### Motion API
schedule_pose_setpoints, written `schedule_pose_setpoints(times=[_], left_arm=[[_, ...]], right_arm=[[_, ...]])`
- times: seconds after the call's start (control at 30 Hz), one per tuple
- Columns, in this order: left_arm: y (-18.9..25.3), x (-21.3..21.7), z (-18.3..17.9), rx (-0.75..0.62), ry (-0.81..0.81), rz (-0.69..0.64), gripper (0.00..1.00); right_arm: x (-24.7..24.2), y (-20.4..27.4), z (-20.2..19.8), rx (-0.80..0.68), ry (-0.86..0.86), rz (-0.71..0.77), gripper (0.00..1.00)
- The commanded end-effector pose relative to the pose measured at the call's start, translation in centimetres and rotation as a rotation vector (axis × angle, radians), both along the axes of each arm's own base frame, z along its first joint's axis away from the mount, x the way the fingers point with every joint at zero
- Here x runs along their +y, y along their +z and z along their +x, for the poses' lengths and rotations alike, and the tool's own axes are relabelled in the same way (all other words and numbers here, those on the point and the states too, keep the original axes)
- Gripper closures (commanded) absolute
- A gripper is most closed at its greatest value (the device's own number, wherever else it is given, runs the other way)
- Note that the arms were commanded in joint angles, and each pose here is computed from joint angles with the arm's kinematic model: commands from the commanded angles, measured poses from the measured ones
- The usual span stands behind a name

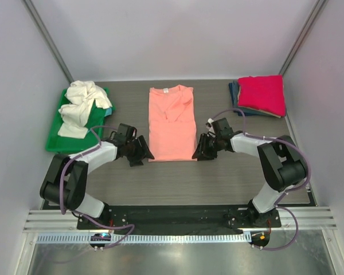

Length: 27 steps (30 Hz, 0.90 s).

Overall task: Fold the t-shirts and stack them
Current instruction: Fold the tshirt

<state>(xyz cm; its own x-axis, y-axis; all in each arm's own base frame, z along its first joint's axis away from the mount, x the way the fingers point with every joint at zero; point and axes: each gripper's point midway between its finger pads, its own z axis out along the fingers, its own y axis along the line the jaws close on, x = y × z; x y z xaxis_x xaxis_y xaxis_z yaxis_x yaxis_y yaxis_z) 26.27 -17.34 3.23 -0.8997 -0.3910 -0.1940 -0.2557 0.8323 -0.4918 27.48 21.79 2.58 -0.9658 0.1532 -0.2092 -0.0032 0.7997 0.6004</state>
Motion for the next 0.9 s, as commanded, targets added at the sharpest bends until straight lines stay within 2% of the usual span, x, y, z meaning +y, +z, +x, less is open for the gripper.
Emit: schedule_pose_setpoints(times=[0.0, 0.03, 0.07, 0.3, 0.47, 0.57, 0.6, 0.7, 0.87], left_arm=[[0.4, -1.1, 1.1, -0.051, -0.006, -0.052, 0.38], [0.2, -1.2, 1.1, -0.050, -0.006, -0.055, 0.38], [-0.1, -1.2, 0.8, -0.043, -0.007, -0.055, 0.38], [-1.6, -1.4, 0.2, -0.024, 0.001, -0.048, 0.45], [-2.4, -1.1, 0.1, -0.018, 0.014, -0.028, 0.59], [-2.6, -0.5, 0.3, -0.027, 0.039, -0.001, 0.74], [-2.6, -0.4, 0.3, -0.029, 0.041, 0.001, 0.84], [-2.1, -0.5, 0.6, -0.049, 0.044, -0.002, 1.00], [0.0, -0.9, -0.7, -0.075, 0.014, 0.008, 1.00]], right_arm=[[0.3, -0.6, 0.4, -0.018, 0.003, 0.004, 0.64], [0.2, -0.7, 0.2, -0.012, 0.004, 0.000, 0.72], [0.2, -0.9, 0.2, -0.011, 0.004, -0.004, 0.75], [0.0, -1.7, -0.2, 0.004, 0.013, -0.017, 0.85], [0.0, -1.9, -0.3, 0.009, 0.018, -0.019, 0.89], [-0.1, -1.9, -0.3, 0.007, 0.022, -0.020, 0.95], [-0.1, -1.9, -0.3, 0.008, 0.024, -0.020, 0.97], [-0.1, -1.7, -0.4, 0.006, 0.026, -0.021, 0.99], [-0.9, 0.1, -0.9, -0.026, 0.009, -0.042, 0.99]])
